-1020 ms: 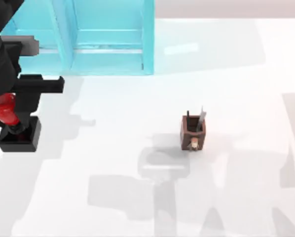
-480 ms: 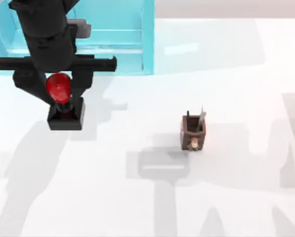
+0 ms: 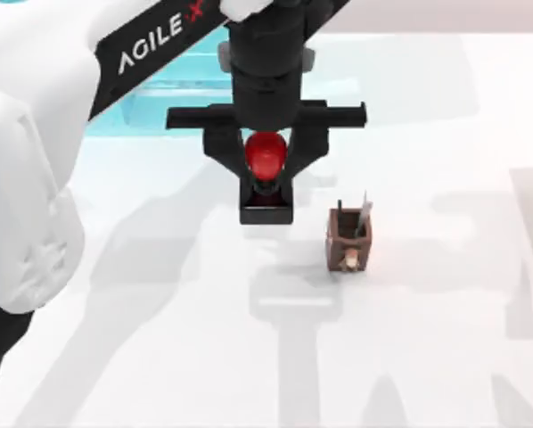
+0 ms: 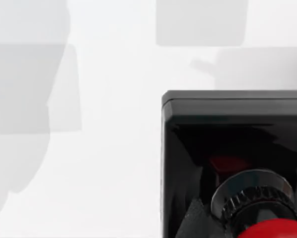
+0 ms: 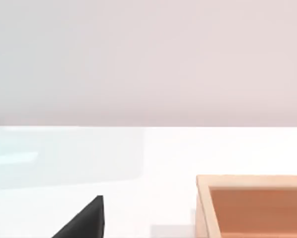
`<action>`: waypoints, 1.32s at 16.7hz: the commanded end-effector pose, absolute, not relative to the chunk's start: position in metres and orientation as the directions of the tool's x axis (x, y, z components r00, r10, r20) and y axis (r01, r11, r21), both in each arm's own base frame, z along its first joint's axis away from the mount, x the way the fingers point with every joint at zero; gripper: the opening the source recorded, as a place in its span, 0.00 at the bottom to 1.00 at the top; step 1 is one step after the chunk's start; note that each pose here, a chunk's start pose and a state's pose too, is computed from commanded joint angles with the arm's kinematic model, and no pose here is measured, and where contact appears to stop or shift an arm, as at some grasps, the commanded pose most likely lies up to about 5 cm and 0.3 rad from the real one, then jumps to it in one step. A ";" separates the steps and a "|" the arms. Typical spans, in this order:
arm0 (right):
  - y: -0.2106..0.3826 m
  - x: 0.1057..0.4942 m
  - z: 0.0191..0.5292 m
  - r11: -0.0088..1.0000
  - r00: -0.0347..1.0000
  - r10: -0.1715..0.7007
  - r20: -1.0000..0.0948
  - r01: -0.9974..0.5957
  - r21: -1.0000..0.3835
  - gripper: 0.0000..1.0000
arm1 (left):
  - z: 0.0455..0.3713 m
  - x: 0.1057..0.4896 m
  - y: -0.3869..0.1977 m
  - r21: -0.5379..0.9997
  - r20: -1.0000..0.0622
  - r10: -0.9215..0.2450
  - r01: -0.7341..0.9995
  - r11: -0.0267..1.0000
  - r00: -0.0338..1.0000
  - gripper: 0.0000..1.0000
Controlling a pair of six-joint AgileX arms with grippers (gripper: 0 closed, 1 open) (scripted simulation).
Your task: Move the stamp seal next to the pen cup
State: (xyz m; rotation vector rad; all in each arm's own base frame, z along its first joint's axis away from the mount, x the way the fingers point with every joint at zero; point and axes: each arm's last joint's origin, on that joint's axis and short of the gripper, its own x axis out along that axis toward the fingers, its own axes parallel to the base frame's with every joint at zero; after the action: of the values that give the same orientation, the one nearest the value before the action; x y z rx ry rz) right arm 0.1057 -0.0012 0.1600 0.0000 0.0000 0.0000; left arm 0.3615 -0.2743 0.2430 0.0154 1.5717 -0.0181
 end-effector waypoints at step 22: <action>-0.001 0.106 0.160 1.000 1.000 0.000 0.000 0.000 0.000 1.00 | 0.220 0.360 -0.290 0.000 -1.000 0.000 0.020 1.000 0.001 0.30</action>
State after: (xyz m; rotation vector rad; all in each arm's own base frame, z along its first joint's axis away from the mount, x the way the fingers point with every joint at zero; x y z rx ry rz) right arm 0.1057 -0.0012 0.1600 0.0000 0.0000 0.0000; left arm 0.3599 -0.2904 0.2201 0.0158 1.5699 -0.0157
